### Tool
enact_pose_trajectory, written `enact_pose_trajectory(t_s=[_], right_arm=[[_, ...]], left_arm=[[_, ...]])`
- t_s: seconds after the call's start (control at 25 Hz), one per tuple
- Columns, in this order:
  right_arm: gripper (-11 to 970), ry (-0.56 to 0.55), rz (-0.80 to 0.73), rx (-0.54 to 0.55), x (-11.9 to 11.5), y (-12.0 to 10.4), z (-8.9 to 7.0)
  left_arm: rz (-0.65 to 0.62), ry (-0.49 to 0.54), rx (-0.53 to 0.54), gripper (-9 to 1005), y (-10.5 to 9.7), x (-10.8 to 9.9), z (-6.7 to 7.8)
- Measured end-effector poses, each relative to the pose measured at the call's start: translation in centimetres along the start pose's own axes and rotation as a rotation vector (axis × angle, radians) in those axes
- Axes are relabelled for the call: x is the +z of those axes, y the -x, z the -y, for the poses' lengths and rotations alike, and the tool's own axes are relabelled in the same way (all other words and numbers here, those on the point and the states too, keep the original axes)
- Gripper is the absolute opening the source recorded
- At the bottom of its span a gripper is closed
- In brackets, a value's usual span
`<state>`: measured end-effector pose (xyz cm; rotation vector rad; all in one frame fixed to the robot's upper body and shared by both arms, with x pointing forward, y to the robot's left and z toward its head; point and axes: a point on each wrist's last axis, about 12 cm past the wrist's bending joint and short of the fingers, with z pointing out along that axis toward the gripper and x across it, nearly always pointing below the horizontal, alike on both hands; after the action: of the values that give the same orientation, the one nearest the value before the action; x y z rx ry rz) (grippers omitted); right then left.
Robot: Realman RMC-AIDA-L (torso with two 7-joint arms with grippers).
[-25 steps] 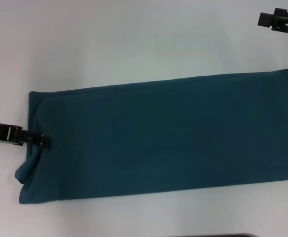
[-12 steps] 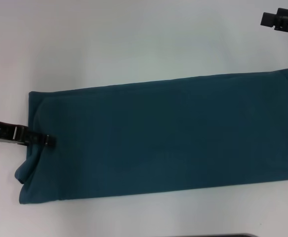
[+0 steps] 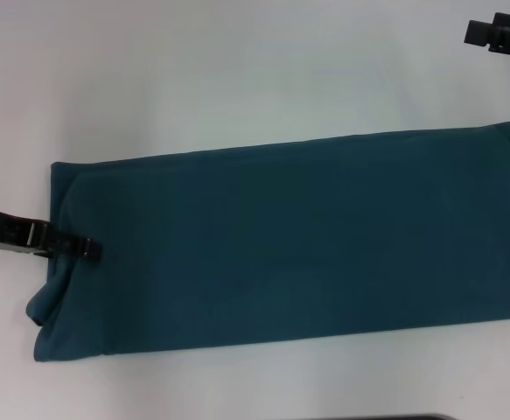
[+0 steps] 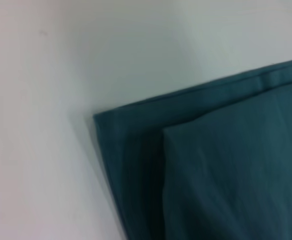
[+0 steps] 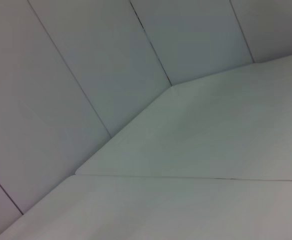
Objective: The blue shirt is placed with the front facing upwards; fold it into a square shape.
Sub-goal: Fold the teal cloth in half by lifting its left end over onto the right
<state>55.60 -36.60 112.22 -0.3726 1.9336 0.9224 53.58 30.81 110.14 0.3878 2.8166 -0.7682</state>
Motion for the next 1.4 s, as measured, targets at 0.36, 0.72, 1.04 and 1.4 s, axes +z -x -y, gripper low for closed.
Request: enact_pose_trajectory(t_s=[0.36,0.72,1.04,1.4], right_arm=[[942,-0.002,0.0,0.001,-0.1,-0.1,0.0],[942,0.001,0.001,0.0,0.1,0.0,0.0],[942,0.001,0.002,0.0,0.1,0.2,0.0],[942,-0.002,0.003,0.0,0.0,0.2,0.0]], left_arm=[[-0.015,0.004,0.005,905,0.1,0.2,0.0],[-0.021,0.022,0.007,906,0.3,-0.2,-0.1],[-0.016,0.05,-0.019,905,0.7,-1.2,-0.4],[-0.031,0.063,-0.031,905,0.8,-1.2,0.0]])
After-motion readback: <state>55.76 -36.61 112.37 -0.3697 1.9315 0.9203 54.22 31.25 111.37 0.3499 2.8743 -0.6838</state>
